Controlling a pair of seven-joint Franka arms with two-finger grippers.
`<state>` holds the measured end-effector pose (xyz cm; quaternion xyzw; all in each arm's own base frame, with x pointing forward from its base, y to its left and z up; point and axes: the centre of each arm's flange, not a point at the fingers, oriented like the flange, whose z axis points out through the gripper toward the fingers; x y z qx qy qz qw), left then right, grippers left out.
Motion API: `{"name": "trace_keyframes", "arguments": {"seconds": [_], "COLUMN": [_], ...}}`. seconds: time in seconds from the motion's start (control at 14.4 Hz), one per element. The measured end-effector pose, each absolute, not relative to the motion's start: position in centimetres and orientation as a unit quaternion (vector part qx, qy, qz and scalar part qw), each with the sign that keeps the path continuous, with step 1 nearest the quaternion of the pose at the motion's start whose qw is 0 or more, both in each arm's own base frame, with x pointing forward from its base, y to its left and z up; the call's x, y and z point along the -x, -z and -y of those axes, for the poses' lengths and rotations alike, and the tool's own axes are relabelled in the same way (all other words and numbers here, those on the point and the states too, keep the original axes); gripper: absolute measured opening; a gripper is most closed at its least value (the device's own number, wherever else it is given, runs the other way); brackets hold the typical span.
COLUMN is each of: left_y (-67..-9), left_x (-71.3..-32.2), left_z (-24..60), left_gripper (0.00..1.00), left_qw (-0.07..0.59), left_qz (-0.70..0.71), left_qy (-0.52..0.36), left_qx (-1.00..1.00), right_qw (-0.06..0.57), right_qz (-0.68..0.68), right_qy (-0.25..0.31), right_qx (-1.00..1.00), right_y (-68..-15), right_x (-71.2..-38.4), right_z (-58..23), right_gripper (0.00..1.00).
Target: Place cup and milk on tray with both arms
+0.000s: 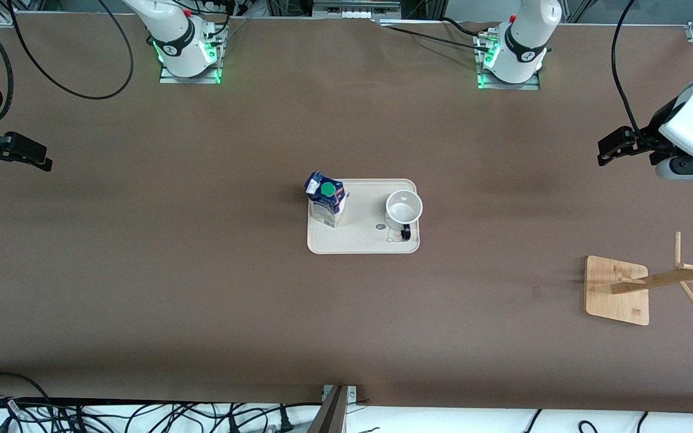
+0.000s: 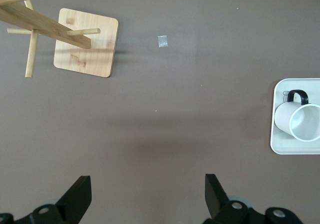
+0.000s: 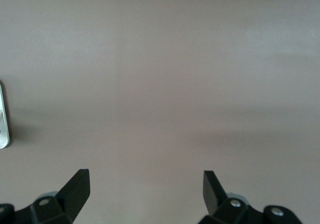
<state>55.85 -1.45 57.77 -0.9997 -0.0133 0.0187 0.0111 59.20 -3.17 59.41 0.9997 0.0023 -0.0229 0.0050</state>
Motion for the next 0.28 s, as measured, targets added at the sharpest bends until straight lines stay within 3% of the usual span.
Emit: {"name": "trace_keyframes", "arguments": {"seconds": [0.28], "left_y": [-57.89], "left_x": [-55.85], "left_z": [1.2], "left_gripper": [1.0], "left_qw": [0.011], "left_qz": [0.016], "left_qy": [-0.017], "left_qx": [1.0], "right_qw": [0.005], "right_qz": [-0.006], "right_qy": [0.023], "right_qx": [-1.0], "right_y": [-59.41], "right_x": [-59.19], "right_z": [3.17], "right_gripper": [1.0]}}
